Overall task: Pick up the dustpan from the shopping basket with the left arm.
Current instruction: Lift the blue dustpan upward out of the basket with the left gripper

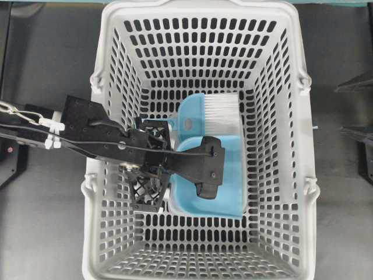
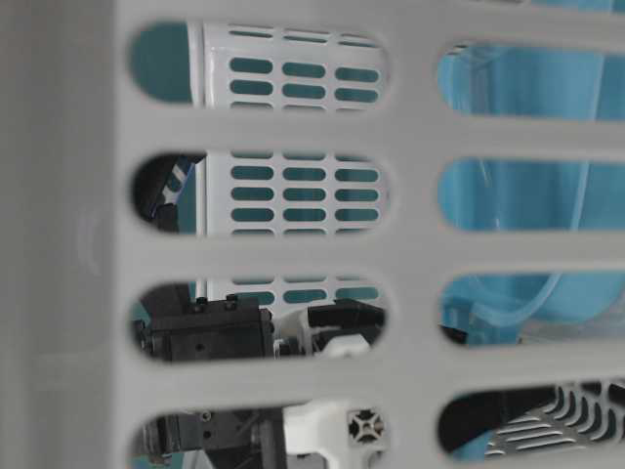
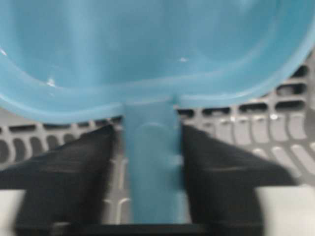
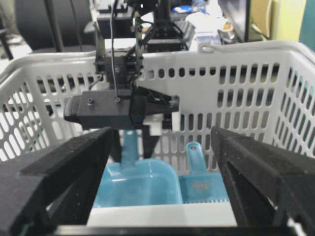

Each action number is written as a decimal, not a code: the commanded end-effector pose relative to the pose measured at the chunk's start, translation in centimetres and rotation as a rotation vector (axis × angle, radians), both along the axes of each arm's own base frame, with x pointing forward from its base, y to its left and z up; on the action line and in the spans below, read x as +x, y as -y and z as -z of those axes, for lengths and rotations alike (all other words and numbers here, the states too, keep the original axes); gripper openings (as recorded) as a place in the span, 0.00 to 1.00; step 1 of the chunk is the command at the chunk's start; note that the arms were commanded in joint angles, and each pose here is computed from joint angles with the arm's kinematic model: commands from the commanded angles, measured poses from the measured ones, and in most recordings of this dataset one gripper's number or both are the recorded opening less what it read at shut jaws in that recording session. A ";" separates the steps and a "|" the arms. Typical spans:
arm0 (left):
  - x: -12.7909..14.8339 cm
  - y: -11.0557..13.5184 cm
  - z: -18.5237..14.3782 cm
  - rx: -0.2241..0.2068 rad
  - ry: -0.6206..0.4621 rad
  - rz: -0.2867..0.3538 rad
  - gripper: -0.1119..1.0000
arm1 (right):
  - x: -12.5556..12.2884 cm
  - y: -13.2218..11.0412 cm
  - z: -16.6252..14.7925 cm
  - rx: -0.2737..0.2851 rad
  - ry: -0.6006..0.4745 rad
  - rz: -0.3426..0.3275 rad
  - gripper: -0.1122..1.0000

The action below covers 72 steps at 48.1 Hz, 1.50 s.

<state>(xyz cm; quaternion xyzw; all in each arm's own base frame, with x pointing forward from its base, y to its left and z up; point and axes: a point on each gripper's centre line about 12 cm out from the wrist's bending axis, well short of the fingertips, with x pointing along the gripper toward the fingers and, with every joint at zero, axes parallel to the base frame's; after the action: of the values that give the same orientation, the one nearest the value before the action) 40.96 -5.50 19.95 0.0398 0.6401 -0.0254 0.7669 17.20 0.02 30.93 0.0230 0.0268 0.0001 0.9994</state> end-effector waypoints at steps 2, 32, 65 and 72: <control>0.1 0.2 -1.7 -0.004 0.047 0.011 0.34 | 0.1 0.0 -0.3 0.002 0.009 0.002 0.79; -2.5 -1.9 -15.8 -0.050 0.411 -0.036 0.35 | -0.2 0.0 -0.3 0.005 0.018 0.002 0.79; -4.6 -2.5 -18.3 -0.071 0.631 -0.033 0.35 | -0.4 0.0 -0.4 0.008 0.025 0.002 0.79; -4.9 -2.6 -18.3 -0.072 0.643 -0.035 0.35 | -0.4 0.0 -0.3 0.008 0.023 0.002 0.79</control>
<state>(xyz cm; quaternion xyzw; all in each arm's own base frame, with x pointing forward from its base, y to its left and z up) 36.71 -3.00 36.70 0.0082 0.3899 -0.0205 0.9206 16.70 0.02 30.89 0.0261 0.0192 0.0002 0.9995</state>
